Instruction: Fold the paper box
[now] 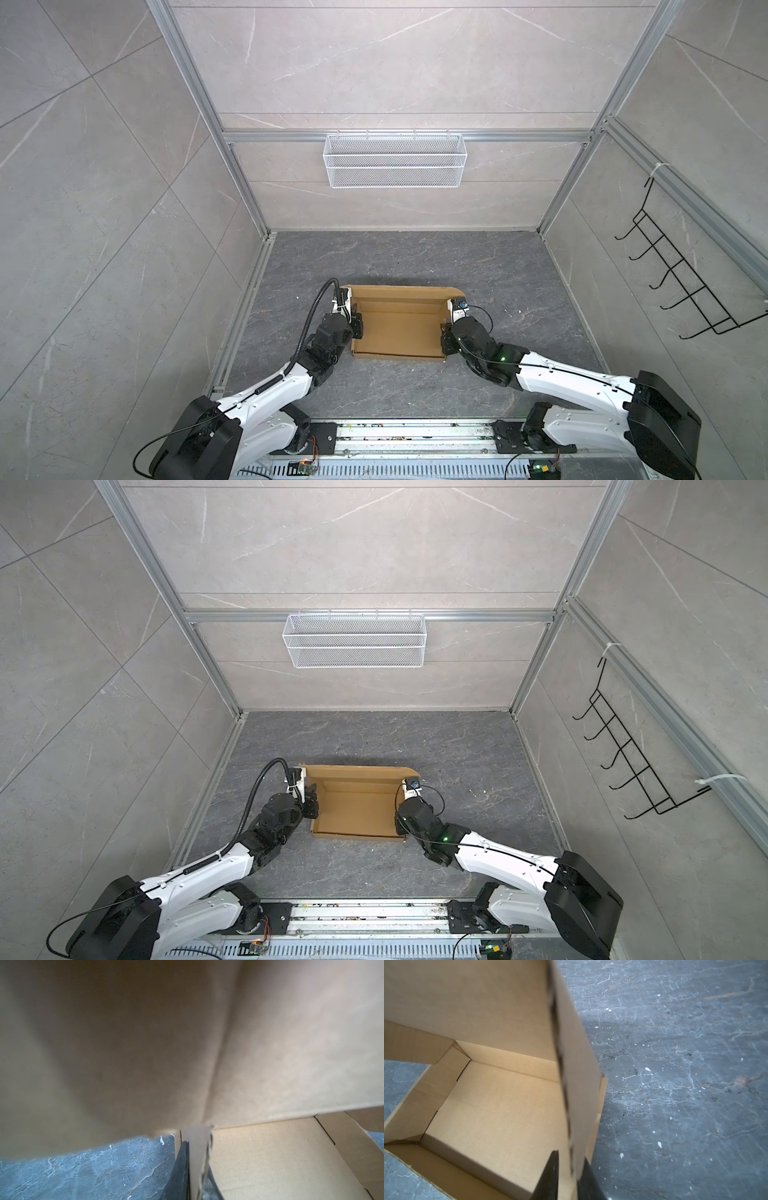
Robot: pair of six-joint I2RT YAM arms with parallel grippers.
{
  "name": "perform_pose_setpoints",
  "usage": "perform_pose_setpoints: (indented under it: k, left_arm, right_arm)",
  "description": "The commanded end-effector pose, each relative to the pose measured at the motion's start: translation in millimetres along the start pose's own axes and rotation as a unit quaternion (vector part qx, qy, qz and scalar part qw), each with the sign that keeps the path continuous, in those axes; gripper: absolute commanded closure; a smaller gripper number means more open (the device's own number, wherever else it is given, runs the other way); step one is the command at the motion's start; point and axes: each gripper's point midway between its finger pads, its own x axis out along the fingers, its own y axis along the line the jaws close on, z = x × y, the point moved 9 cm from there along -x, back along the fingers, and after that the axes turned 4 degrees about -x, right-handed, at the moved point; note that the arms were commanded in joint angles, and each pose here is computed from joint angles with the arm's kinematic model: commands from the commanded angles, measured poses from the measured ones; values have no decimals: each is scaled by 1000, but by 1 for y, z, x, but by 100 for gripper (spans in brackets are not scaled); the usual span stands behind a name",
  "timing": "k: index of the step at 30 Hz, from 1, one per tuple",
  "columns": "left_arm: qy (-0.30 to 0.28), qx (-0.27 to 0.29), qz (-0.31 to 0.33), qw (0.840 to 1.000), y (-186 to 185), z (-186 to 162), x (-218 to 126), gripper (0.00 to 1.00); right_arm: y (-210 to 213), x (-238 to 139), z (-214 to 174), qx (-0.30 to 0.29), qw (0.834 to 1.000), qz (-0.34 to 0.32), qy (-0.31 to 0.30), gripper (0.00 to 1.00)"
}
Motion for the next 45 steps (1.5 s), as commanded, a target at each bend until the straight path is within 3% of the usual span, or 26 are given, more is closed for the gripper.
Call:
perform_pose_setpoints:
  k: [1,9,16,20,24,33,45]
  left_arm:
    - [41,38,19,998,5,-11,-2,93]
    - [39,45,19,998,3,-6,-2,93]
    - [36,47,15,998,1,-2,0,93]
    - [36,45,15,998,1,0,0,93]
    - [36,33,7,999,-1,-2,0,93]
    - [33,11,-13,999,-6,-3,-4,93]
    - [47,12,5,999,4,-27,-8,93]
  right_arm:
    - [-3,-12,13,-26,1000,-6,-14,74]
    - [-3,-26,37,-61,997,-14,-35,70]
    - [-1,-23,44,-55,997,-20,-47,82]
    - [0,-21,41,-39,998,-14,-50,92]
    - [5,-17,31,-22,999,-2,-47,95]
    - [24,-13,18,-2,998,-10,-54,97]
    - [17,-12,1,-5,998,-27,-53,97]
